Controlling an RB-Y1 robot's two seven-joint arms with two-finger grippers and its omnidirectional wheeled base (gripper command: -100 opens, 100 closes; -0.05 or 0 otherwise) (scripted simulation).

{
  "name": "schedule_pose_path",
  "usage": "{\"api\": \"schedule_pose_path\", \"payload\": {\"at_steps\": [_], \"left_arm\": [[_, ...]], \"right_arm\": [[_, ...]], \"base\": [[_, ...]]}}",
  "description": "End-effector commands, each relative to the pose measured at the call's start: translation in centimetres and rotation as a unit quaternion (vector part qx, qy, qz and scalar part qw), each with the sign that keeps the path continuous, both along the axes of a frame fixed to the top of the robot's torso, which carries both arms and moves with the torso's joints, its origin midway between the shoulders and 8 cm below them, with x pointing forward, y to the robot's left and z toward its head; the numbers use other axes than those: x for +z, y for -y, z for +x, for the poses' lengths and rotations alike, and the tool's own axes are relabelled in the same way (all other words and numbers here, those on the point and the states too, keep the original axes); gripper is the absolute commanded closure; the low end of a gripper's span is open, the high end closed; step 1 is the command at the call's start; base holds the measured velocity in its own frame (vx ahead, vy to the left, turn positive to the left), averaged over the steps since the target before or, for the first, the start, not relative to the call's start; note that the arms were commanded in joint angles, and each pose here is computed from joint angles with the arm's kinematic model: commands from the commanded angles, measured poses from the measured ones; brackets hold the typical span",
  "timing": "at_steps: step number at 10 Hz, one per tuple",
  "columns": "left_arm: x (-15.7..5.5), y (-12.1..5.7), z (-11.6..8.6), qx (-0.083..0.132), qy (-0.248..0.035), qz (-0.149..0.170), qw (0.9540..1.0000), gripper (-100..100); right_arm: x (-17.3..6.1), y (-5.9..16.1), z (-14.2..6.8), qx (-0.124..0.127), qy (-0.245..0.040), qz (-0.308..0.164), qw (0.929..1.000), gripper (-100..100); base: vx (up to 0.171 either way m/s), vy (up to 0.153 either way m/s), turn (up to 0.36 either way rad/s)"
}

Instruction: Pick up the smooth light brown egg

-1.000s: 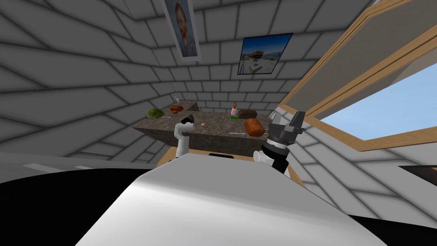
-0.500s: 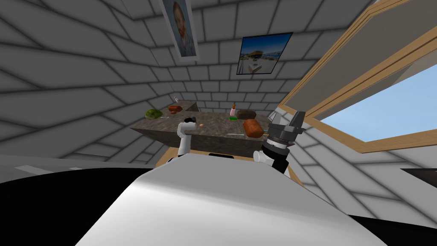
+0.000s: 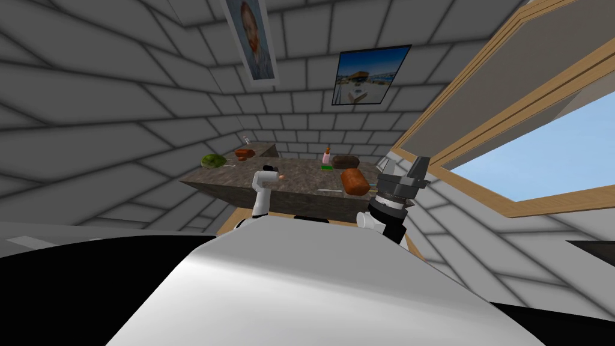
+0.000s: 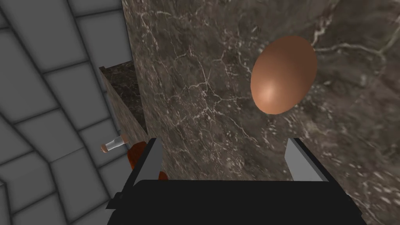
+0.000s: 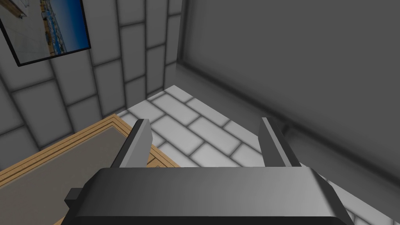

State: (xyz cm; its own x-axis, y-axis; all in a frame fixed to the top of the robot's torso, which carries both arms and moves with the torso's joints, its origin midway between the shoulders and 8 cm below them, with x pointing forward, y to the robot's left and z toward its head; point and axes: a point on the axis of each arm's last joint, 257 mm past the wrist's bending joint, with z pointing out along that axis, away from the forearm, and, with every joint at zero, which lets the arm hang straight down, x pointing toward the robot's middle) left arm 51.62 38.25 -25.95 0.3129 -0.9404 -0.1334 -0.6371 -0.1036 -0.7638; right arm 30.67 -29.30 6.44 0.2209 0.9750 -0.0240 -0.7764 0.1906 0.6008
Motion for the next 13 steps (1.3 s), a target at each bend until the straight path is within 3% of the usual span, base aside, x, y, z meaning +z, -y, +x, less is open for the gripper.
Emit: {"api": "schedule_pose_path", "payload": {"at_steps": [1,5,6,7,8,12,13], "left_arm": [[-0.9,0.2,-0.4,0.003,-0.017,-0.007,0.9998,-100],[-4.8,1.2,-2.4,0.010,-0.083,-0.031,0.9960,-100],[-4.1,0.9,-2.0,0.009,-0.074,-0.028,0.9969,-100],[-4.2,1.0,-2.1,0.009,-0.076,-0.029,0.9967,0],[-4.7,0.8,-1.8,0.008,-0.076,-0.028,0.9967,-100],[-5.5,0.6,-1.4,0.006,-0.076,-0.028,0.9967,-100],[-5.5,0.6,-1.4,0.005,-0.075,-0.028,0.9967,100]], "right_arm": [[0.0,0.0,0.0,0.000,0.000,0.000,1.0000,0],[0.0,0.0,0.0,0.000,0.000,0.000,1.0000,0],[0.0,0.0,0.0,0.000,0.000,0.000,1.0000,0],[0.0,0.0,0.0,0.000,0.000,0.000,1.0000,0],[0.0,0.0,0.0,0.000,0.000,0.000,1.0000,0],[0.0,0.0,0.0,0.000,0.000,0.000,1.0000,0],[0.0,0.0,0.0,0.000,0.000,0.000,1.0000,0]], "base": [[0.042,-0.043,-0.002],[0.050,-0.041,-0.010],[0.021,-0.016,-0.001],[0.000,0.000,0.000],[0.015,-0.001,0.016],[0.005,0.000,0.005],[0.000,0.000,0.000]]}}
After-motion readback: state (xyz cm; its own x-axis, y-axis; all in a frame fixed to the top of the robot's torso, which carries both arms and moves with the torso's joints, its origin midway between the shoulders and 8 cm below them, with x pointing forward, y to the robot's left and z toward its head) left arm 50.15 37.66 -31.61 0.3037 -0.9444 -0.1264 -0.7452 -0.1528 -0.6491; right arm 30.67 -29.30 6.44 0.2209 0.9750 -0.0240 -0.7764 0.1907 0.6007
